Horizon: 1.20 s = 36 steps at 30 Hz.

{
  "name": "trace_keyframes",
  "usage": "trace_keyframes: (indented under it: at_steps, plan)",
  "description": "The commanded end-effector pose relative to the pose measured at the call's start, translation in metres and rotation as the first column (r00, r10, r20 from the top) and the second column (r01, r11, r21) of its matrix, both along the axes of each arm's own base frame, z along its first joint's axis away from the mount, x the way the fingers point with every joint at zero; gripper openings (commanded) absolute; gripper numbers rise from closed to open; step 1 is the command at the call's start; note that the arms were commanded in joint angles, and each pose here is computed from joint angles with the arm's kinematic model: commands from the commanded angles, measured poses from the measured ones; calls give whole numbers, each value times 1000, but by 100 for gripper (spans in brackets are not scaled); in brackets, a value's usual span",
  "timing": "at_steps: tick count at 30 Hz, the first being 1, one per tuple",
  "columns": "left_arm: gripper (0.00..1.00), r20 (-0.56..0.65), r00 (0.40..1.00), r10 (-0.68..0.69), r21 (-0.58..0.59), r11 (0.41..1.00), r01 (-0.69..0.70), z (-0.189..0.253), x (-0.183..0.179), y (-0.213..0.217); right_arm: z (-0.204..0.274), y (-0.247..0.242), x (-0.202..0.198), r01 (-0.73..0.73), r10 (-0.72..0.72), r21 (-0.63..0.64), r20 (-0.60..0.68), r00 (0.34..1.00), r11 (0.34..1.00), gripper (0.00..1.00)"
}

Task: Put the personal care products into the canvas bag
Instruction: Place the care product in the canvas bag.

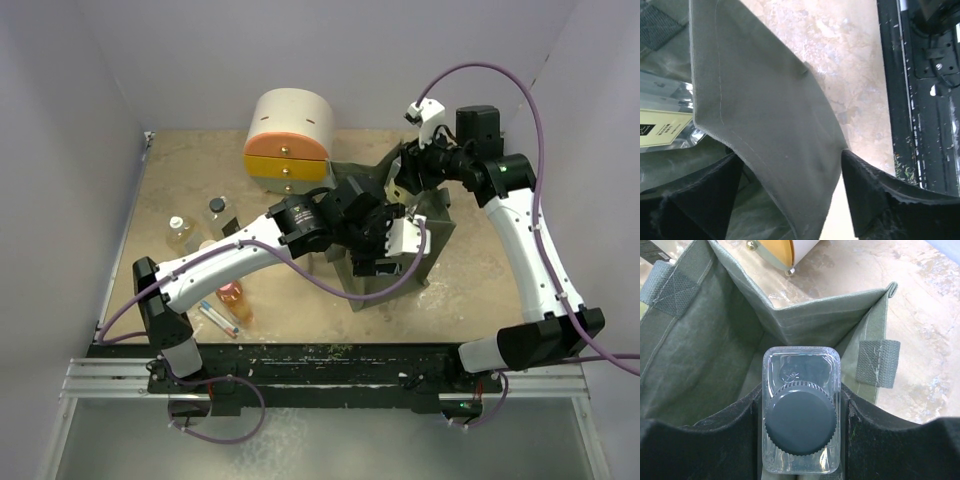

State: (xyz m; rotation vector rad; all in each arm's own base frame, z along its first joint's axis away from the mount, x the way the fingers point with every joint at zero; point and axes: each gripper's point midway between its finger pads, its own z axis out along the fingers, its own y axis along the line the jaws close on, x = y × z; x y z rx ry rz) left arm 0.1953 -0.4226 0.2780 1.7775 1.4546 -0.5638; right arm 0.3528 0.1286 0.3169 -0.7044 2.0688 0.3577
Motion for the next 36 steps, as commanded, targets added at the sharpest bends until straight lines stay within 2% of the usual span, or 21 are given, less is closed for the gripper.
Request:
trace_keyframes:
  at_steps: [1,5,8,15,24,30,36]
  plan:
    - [74,33,999,40,-36,999,-39,7,8,-2,61,11,7,-65,46,74,227,973,995,0]
    - [54,21,996,-91,-11,996,91,2,-14,7,60,6,15,-31,18,44,250,968,999,0]
    - [47,18,984,-177,0,984,177,2,-28,15,50,4,21,10,-16,25,229,973,1000,0]
    - [25,27,962,-271,32,962,270,0,-41,26,29,13,33,71,-69,-3,203,977,997,0]
    - [17,-32,950,-311,48,949,312,-15,-50,27,29,6,56,227,-222,15,268,937,974,0]
    - [9,-57,952,-302,31,952,304,-17,-52,24,31,9,54,227,-234,59,274,933,972,0]
    - [2,-57,967,-248,20,968,249,-18,-42,23,12,13,54,207,-215,55,255,943,977,0]
